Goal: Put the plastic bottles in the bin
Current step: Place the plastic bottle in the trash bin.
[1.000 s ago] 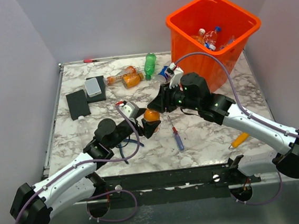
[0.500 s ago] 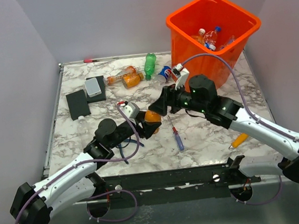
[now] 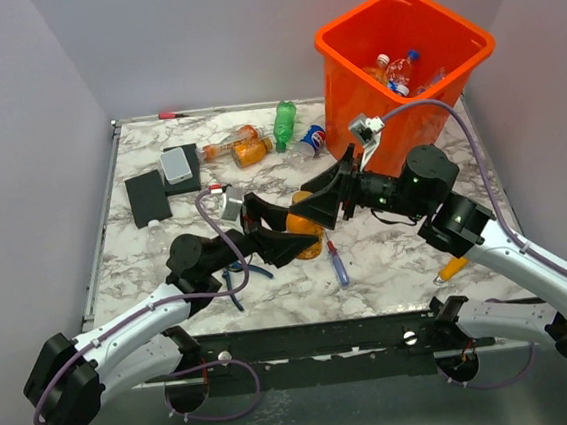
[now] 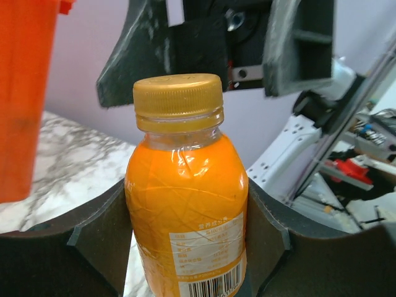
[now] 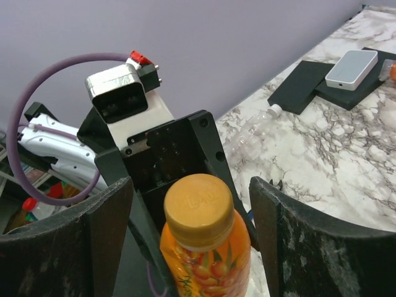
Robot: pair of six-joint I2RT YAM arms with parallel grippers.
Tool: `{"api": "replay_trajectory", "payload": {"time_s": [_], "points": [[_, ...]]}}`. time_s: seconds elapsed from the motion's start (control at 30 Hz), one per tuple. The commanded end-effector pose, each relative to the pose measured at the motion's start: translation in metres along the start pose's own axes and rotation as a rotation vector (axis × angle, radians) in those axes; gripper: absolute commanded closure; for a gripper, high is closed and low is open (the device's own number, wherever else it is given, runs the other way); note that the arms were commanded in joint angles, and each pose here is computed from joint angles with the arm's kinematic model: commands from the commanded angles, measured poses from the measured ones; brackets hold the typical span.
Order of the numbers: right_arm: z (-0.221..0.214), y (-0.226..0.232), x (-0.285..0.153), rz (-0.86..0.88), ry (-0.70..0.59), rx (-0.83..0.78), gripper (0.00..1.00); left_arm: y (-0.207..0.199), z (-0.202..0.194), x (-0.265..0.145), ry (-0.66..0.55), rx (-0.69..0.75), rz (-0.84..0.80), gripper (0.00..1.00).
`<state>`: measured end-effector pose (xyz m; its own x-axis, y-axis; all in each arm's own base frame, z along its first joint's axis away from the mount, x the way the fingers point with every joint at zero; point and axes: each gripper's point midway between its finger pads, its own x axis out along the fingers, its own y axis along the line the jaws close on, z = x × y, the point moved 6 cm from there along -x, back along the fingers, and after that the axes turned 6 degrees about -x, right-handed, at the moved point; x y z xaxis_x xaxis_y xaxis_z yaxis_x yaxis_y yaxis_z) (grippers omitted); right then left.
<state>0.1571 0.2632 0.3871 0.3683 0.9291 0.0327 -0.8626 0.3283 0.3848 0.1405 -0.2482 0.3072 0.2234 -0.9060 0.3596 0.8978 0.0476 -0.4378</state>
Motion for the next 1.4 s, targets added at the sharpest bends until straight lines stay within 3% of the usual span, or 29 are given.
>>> {"api": "replay_trajectory", "payload": {"time_s": [0.0,0.1,0.2,0.4,0.43,0.47,0.57,0.6,0.7,0.8,0.93,1.03,1.23,1.37], "points": [[-0.002,0.008,0.001,0.079,0.021,-0.005,0.22,-0.030,0.024,0.004,-0.074,-0.016,-0.167,1.00],[-0.005,0.006,0.001,0.074,0.026,-0.002,0.26,-0.032,0.026,0.005,-0.079,-0.018,-0.176,1.00],[-0.009,0.005,0.001,0.075,0.036,0.003,0.36,-0.032,0.026,0.005,-0.077,-0.022,-0.179,1.00],[-0.011,0.005,0.003,0.080,0.043,0.016,0.65,-0.030,0.023,0.006,-0.067,-0.040,-0.173,0.99],[-0.011,0.005,0.003,0.081,0.045,0.016,0.69,-0.029,0.023,0.006,-0.072,-0.045,-0.166,0.92],[-0.010,0.005,0.003,0.084,0.043,0.015,0.74,-0.027,0.024,0.006,-0.083,-0.050,-0.153,0.75],[0.001,0.005,-0.001,0.043,0.018,-0.024,0.91,-0.019,0.026,0.004,-0.105,-0.051,-0.069,0.05],[0.010,0.004,-0.004,0.011,0.002,-0.054,0.98,-0.017,0.028,0.003,-0.113,-0.036,-0.032,0.01],[0.044,-0.002,-0.016,-0.153,-0.045,-0.177,1.00,-0.005,0.037,-0.007,-0.118,0.069,0.135,0.01],[0.097,-0.021,-0.036,-0.469,-0.149,-0.305,1.00,0.016,0.049,-0.028,-0.145,0.207,0.397,0.01],[0.166,-0.049,-0.073,-0.959,-0.365,-0.451,1.00,0.044,0.056,-0.069,-0.118,0.382,0.740,0.01],[0.208,-0.060,-0.091,-1.172,-0.538,-0.533,1.00,0.057,0.056,-0.099,-0.122,0.458,0.929,0.01],[0.269,-0.118,-0.115,-1.404,-0.735,-0.519,1.00,0.062,0.042,-0.133,-0.168,0.490,1.022,0.01],[0.279,-0.190,-0.135,-1.570,-0.735,-0.512,1.00,0.060,0.045,-0.135,-0.187,0.484,1.039,0.01]]}}
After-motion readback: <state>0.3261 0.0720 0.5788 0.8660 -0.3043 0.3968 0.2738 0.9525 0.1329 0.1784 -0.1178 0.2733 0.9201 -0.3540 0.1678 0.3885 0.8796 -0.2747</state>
